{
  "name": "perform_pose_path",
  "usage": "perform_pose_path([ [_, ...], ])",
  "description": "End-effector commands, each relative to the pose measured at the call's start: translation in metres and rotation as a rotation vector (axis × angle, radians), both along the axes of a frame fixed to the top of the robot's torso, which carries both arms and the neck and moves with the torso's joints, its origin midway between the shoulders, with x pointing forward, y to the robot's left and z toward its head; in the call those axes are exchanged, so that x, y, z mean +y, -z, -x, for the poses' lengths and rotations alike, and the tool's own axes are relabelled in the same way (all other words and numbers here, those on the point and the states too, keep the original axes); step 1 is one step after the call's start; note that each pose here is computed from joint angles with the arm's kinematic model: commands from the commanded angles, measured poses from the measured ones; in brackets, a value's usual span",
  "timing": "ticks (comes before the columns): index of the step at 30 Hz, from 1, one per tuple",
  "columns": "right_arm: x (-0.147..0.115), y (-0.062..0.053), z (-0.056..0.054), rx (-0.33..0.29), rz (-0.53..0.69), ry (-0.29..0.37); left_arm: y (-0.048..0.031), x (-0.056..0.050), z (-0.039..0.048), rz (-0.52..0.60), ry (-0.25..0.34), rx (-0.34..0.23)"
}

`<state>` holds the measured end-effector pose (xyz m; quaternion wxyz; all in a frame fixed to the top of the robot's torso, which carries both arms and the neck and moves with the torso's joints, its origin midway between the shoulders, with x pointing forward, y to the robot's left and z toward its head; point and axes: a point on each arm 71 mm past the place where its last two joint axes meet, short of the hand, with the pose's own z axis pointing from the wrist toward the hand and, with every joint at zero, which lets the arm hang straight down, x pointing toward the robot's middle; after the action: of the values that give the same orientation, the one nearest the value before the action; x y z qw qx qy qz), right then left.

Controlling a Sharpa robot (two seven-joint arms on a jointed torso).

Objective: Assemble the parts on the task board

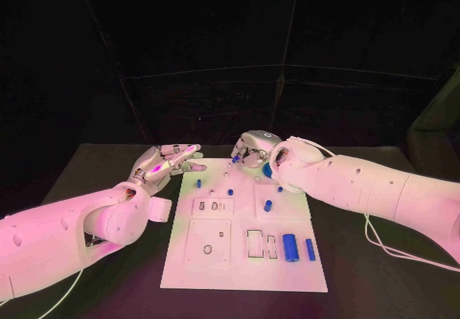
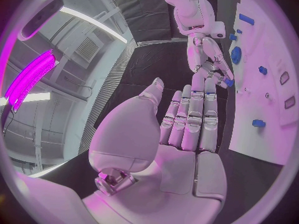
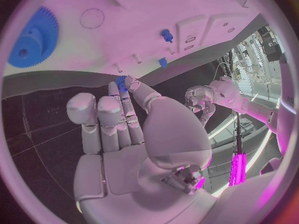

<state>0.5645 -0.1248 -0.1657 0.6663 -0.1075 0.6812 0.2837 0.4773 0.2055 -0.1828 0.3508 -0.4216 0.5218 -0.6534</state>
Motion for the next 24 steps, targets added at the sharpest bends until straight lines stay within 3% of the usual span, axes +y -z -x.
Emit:
perform_pose_path([
  [1,0.004,0.000,-0.004,-0.006,0.021,0.011,-0.0013,-0.002,-0.0002,0.012,0.016,0.000],
  [10,0.018,0.005,-0.009,0.022,0.071,0.019,-0.0024,-0.003,-0.0003,0.014,0.020,-0.002],
  [24,0.021,0.007,-0.012,0.017,0.123,0.065,-0.0044,-0.003,-0.0006,0.013,0.016,-0.007],
])
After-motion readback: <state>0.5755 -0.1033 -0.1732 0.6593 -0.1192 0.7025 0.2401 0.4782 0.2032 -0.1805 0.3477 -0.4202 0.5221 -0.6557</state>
